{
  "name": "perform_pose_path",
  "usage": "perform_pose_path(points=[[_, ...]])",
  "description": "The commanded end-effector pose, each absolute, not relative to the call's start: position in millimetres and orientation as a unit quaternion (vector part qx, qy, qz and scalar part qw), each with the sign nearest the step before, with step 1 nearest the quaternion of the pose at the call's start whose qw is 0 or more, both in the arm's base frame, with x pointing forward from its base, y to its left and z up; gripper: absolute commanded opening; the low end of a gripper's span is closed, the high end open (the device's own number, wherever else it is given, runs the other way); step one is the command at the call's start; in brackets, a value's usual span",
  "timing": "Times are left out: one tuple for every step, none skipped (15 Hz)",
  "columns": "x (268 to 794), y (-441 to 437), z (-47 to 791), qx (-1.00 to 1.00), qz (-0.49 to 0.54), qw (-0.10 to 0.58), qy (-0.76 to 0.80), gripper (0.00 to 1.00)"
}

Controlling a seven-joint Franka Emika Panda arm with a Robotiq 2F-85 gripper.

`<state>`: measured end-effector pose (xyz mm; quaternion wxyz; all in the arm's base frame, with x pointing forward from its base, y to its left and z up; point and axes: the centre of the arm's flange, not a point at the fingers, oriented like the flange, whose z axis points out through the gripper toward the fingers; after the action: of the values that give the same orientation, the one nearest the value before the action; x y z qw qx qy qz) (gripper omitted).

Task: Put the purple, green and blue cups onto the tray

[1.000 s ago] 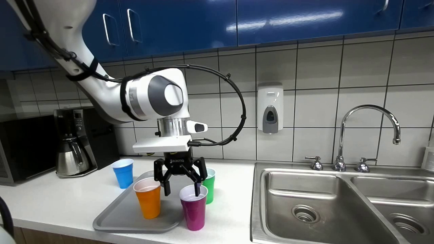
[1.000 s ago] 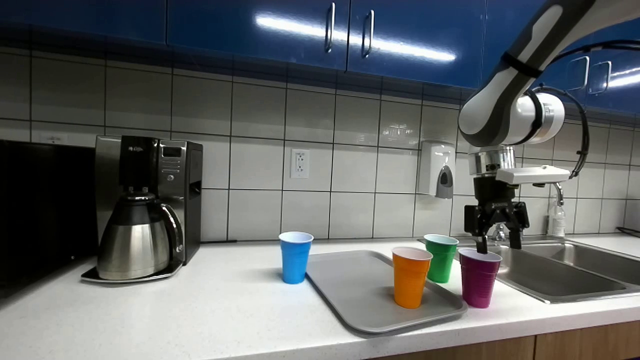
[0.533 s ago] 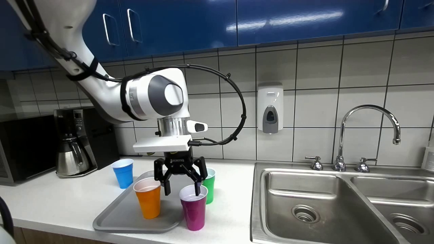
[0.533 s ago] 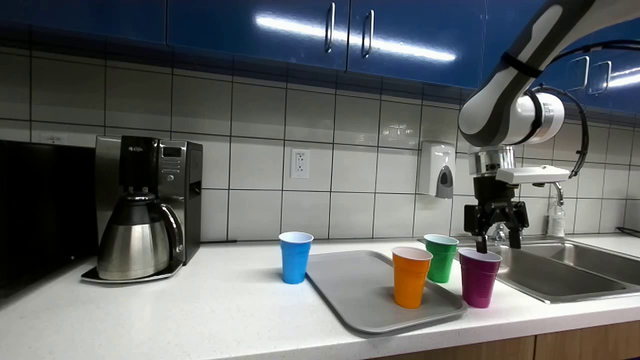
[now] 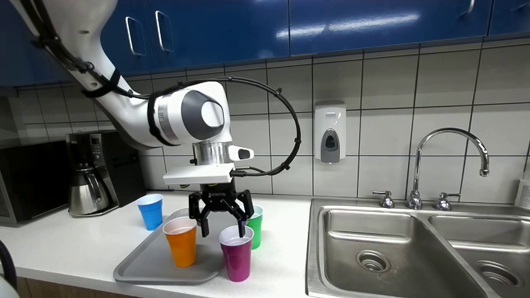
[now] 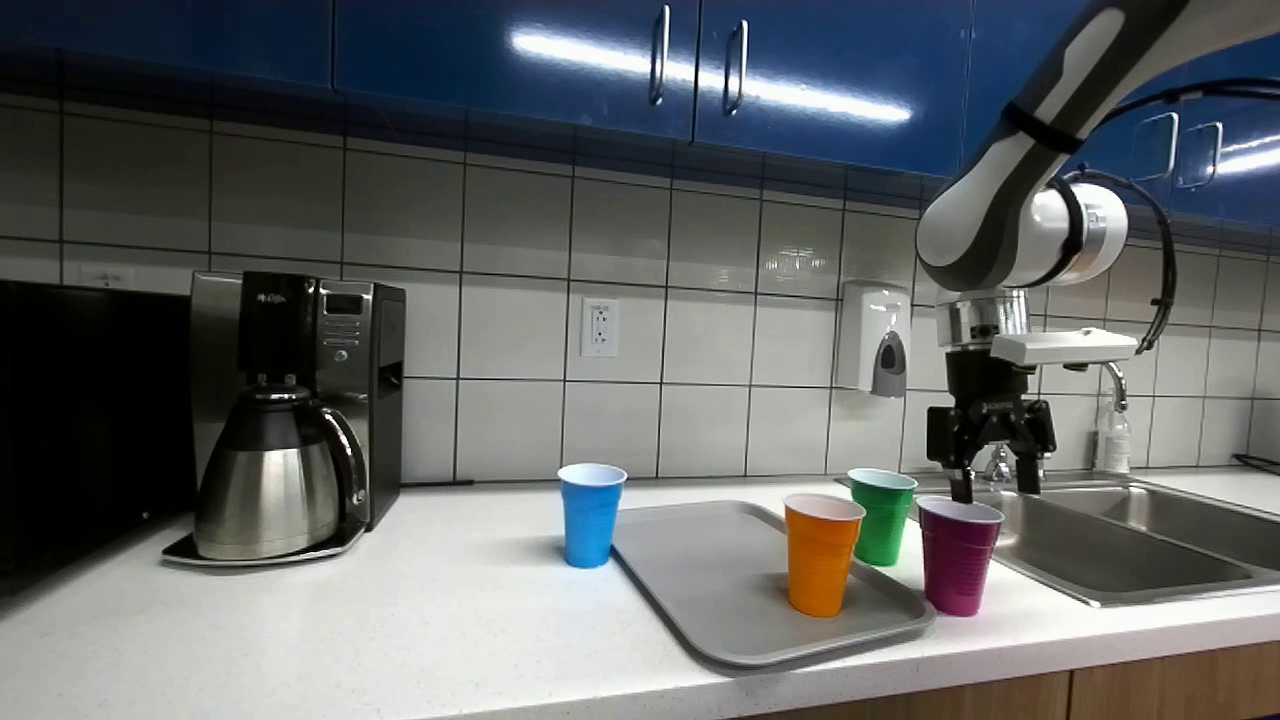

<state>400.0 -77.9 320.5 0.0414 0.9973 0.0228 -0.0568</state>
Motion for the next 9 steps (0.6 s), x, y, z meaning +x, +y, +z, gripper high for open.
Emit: perform_pose_path(points=[[400.8, -77.1, 320.0, 0.997, -0.056, 0.042, 0.021, 1.00], [405.0, -75.4, 318.5, 0.998, -0.055, 0.040, 0.017, 1.00], [408.5, -74.4, 317.9, 0.998, -0.053, 0.041, 0.017, 1.00], [410.9, -73.4, 317.4, 0.998, -0.054, 0.040, 0.017, 1.00], [413.6, -72.3, 316.9, 0.998, -0.053, 0.041, 0.019, 1.00], [415.4, -71.6, 316.0, 0.998, -0.053, 0.041, 0.021, 1.00], [418.1, -70.3, 314.3, 0.997, -0.056, 0.040, 0.023, 1.00], [420.9, -68.7, 312.3, 0.997, -0.057, 0.042, 0.025, 1.00], [423.3, -67.3, 310.5, 0.997, -0.058, 0.043, 0.027, 1.00]])
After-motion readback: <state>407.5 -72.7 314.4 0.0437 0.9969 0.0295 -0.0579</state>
